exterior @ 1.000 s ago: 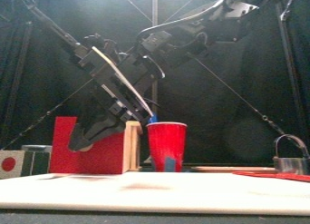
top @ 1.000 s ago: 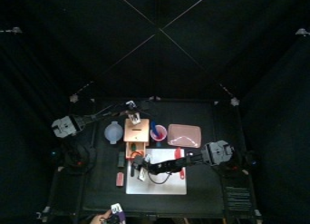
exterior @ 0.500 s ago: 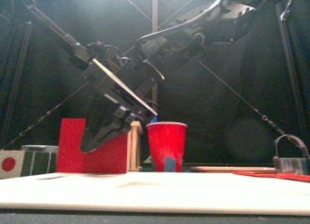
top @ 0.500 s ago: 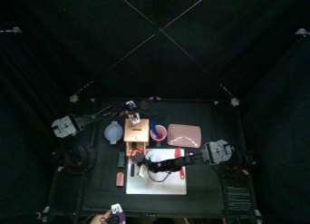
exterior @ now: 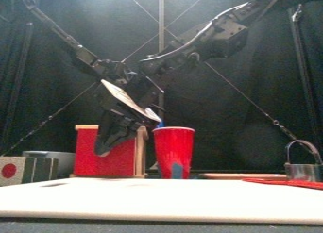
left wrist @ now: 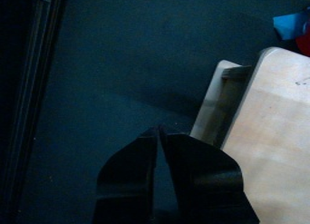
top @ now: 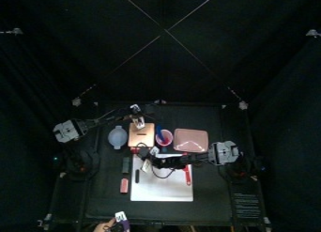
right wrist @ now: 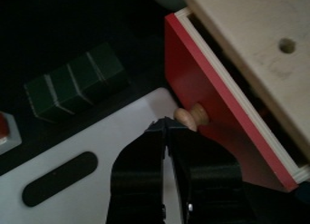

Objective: Close drawer

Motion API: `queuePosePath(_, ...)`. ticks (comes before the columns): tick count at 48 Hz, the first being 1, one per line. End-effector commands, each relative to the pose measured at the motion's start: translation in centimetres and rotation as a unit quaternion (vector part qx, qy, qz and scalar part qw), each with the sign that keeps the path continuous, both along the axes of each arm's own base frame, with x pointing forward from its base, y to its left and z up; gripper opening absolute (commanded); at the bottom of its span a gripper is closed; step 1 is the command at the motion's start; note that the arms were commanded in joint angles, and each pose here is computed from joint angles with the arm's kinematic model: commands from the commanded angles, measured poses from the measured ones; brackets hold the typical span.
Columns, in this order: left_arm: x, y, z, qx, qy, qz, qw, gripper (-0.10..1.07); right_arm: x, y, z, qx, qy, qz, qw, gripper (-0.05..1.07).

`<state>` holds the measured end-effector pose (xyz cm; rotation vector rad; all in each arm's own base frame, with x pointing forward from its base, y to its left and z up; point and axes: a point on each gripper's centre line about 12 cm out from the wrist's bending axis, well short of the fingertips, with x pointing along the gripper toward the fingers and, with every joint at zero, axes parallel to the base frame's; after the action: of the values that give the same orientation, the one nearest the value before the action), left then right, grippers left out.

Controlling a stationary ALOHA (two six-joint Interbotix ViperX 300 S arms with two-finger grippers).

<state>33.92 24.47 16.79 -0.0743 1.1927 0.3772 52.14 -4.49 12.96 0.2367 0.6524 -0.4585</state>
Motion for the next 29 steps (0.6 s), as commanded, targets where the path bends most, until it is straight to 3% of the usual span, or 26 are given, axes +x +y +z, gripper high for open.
queuePosePath(1,0.4,-0.1,0.8,0.007,-0.010,-0.003,0.9999,0.56,0.4,-1.6,2.2,-0.006,-0.025,-0.011,0.9996,0.08)
queuePosePath(8,0.4,-0.1,0.8,0.007,-0.010,-0.002,0.9999,0.56,0.3,-2.3,2.1,-0.003,-0.024,-0.020,0.9995,0.08)
queuePosePath(17,0.5,0.1,1.1,0.011,-0.019,0.001,0.9998,0.56,0.4,-1.4,2.7,0.011,-0.035,-0.011,0.9993,0.08)
queuePosePath(29,0.8,0.7,3.8,0.057,-0.069,-0.002,0.9960,0.56,-0.5,4.3,6.1,0.072,-0.082,0.058,0.9923,0.08)
